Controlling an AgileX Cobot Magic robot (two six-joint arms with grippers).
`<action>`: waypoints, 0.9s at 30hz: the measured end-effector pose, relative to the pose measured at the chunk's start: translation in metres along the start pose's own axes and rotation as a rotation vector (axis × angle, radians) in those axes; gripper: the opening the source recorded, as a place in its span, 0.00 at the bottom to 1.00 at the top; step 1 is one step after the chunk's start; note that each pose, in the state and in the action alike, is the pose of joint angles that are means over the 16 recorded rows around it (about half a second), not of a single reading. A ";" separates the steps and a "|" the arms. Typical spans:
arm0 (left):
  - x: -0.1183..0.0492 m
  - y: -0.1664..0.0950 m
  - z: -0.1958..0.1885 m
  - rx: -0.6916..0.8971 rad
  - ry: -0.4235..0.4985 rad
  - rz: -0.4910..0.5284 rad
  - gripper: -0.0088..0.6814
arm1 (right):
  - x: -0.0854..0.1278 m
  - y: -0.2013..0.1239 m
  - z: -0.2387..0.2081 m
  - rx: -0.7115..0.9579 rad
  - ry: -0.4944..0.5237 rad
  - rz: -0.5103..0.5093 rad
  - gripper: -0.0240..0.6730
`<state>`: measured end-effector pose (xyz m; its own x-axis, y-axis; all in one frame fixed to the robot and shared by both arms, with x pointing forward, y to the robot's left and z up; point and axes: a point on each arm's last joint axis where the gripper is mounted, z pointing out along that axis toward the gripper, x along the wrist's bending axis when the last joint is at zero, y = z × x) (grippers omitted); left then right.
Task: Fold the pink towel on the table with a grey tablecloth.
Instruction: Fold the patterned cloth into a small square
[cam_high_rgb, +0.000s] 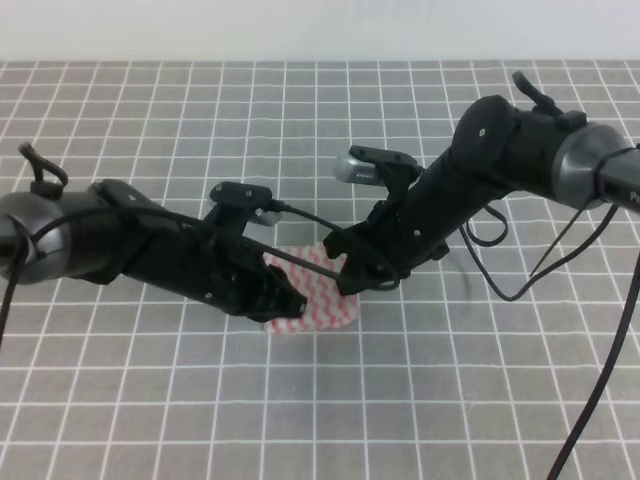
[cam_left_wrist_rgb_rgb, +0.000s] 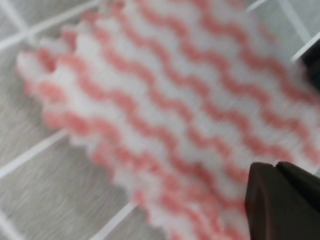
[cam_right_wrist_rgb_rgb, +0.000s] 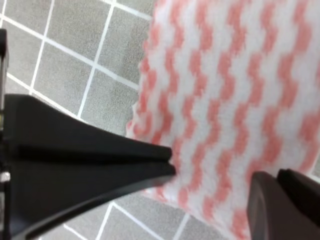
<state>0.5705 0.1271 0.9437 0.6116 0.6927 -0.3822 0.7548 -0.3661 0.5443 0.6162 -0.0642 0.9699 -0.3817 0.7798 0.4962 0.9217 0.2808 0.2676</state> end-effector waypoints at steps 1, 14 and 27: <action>0.001 0.000 0.000 0.005 0.007 0.001 0.01 | 0.000 0.000 0.000 0.005 -0.001 0.000 0.05; 0.010 -0.001 0.001 0.013 0.099 0.016 0.01 | 0.000 -0.005 0.002 0.057 0.007 0.001 0.05; 0.012 0.005 -0.001 -0.014 0.126 0.033 0.01 | -0.002 -0.008 0.008 0.093 0.028 0.015 0.05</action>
<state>0.5816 0.1339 0.9430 0.6004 0.7535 -0.2677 0.7311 -0.3816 0.5656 0.6102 -0.0633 0.9602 -0.3687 0.7687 0.5227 0.9292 0.3212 0.1830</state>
